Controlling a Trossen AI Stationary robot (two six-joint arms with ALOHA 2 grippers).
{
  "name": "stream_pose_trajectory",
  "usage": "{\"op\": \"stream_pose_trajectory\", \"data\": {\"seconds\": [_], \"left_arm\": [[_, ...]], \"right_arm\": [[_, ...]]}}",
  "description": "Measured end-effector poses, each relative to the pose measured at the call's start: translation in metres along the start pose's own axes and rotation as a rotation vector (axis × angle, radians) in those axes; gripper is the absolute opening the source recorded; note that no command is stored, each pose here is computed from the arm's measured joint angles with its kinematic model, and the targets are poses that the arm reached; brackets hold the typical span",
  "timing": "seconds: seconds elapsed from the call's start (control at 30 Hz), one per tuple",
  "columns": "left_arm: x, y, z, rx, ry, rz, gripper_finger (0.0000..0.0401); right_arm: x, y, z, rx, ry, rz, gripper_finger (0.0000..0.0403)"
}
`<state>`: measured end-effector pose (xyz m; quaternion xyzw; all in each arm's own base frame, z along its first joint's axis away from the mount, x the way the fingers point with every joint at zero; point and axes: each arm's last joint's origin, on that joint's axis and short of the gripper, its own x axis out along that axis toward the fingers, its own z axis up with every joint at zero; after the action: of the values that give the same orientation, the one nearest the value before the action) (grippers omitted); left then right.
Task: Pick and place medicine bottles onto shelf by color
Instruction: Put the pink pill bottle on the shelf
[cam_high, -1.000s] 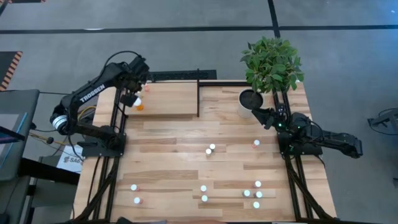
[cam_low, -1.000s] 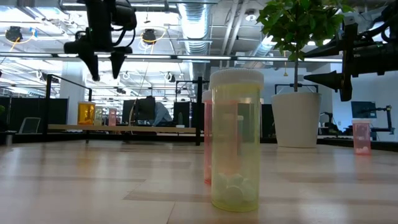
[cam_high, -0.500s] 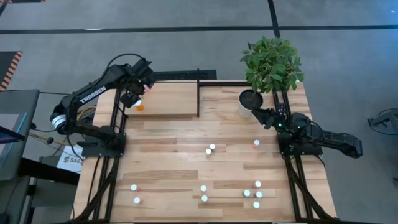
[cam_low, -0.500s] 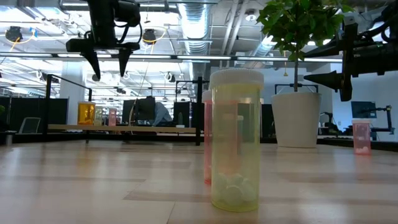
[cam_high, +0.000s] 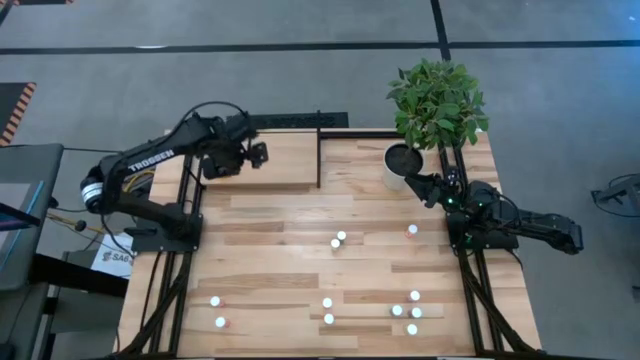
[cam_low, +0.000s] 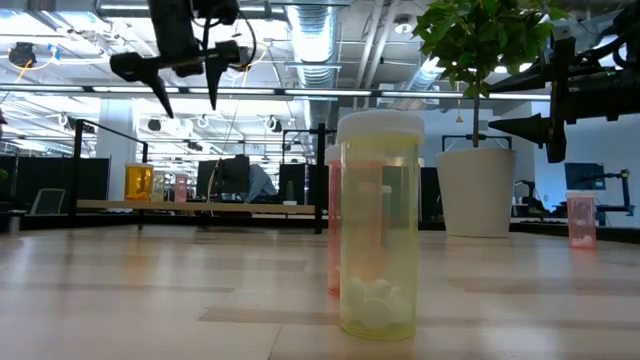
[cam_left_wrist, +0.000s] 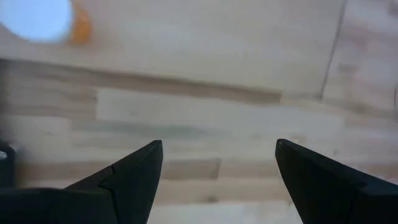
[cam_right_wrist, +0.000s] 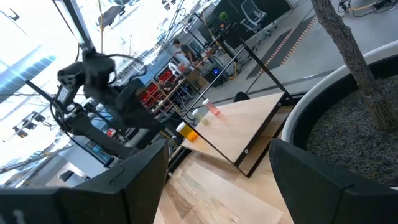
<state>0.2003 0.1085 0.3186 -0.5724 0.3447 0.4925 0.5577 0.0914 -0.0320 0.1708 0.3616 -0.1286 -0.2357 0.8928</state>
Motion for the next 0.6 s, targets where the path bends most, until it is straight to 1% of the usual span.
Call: {"op": "stream_pose_trajectory", "data": {"seconds": [0.07, 0.17, 0.23, 0.33, 0.5, 0.6], "left_arm": [[0.0, -0.005, -0.012, 0.037, 0.012, -0.012, 0.0298], [-0.001, -0.014, -0.028, 0.13, -0.019, -0.066, 0.0298], [-0.002, -0.017, -0.039, 0.151, -0.017, -0.074, 0.0298], [-0.003, -0.016, -0.059, 0.126, 0.012, -0.054, 0.0298], [0.002, -0.017, -0.096, 0.014, 0.068, 0.015, 0.0298], [0.009, -0.023, -0.117, -0.01, 0.075, 0.017, 0.0298]], "right_arm": [[0.0, 0.0, 0.0, 0.0, 0.0, 0.0, 0.0302], [0.0, 0.0, 0.0, 0.0, 0.0, 0.0, 0.0302], [0.0, 0.0, 0.0, 0.0, 0.0, 0.0, 0.0302], [0.0, 0.0, 0.0, 0.0, 0.0, 0.0, 0.0302], [0.0, 0.0, 0.0, 0.0, 0.0, 0.0, 0.0302], [0.0, 0.0, 0.0, 0.0, 0.0, 0.0, 0.0302]]}}
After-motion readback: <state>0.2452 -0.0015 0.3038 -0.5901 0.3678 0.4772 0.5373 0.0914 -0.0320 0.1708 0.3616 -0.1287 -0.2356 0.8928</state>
